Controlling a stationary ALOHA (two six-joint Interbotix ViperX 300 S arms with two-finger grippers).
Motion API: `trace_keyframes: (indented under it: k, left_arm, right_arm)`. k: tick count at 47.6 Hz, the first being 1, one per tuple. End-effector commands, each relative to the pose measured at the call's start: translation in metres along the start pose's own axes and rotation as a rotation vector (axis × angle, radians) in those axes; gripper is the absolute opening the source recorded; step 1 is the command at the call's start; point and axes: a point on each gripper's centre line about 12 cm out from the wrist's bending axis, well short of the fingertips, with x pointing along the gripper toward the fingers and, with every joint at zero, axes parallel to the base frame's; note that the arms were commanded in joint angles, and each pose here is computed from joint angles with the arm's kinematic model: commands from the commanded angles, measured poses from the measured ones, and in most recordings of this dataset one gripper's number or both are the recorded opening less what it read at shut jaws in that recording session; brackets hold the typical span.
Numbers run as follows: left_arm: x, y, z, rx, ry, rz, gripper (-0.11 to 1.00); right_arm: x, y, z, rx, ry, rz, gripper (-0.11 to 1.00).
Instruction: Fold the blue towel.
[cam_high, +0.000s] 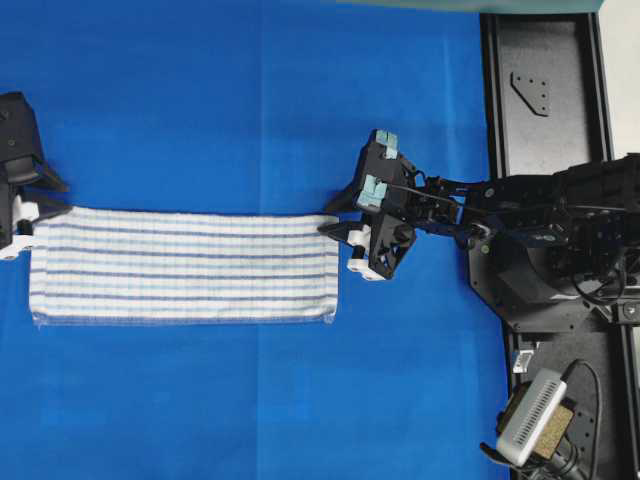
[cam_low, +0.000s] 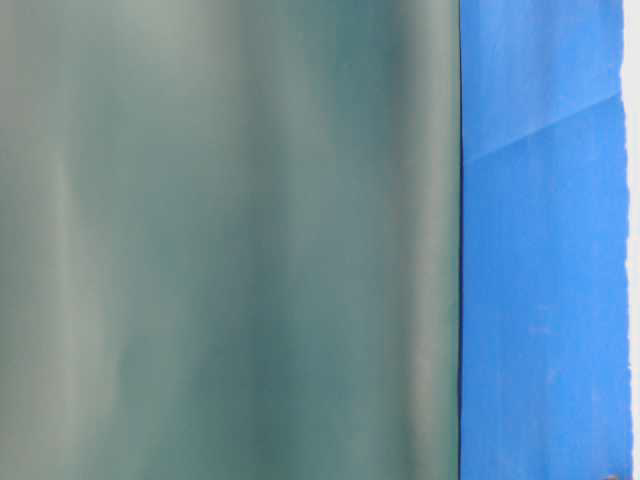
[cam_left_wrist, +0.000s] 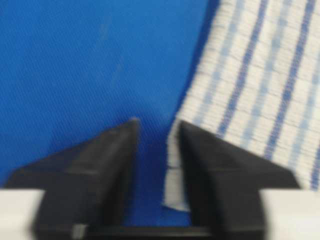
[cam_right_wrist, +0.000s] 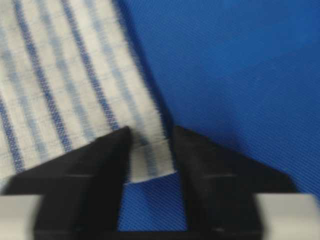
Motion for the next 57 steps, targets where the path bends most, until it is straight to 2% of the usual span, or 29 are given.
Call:
trace_keyframes:
  k: [1,5,8,22,32,42,51,57]
  left_arm:
    - [0.000,-0.003,-0.003,0.006,0.020,-0.006,0.16]
    - [0.000,-0.004,-0.004,0.008,0.031,-0.007,0.02]
    - [0.000,-0.005,-0.005,0.010,0.040,-0.006,0.00]
    - [-0.012,-0.007,0.006,0.009,0.056,-0.008,0.00]
    - [-0.040,-0.020,0.036,0.027,0.016,-0.038,0.00]
    - [-0.070,-0.040,0.061,0.065,-0.046,-0.091,0.00]
    - [-0.083,-0.057,0.066,0.101,-0.064,-0.136,0.00]
    - [-0.086,-0.063,0.065,0.087,-0.067,-0.154,0.00]
  right_arm:
    - [-0.001,0.002,0.004,-0.013,-0.015,0.008,0.38]
    - [0.000,0.005,0.003,-0.028,-0.013,0.015,0.24]
    - [0.000,0.005,0.004,-0.027,-0.015,0.016,0.19]
    - [-0.008,0.010,0.015,-0.026,-0.049,0.036,0.19]
    - [-0.034,0.021,0.038,-0.019,-0.092,0.089,0.19]
    - [-0.063,0.030,0.058,-0.020,-0.135,0.139,0.19]
    - [-0.081,0.034,0.064,-0.019,-0.149,0.166,0.19]
    - [-0.085,0.034,0.065,-0.021,-0.155,0.171,0.19]
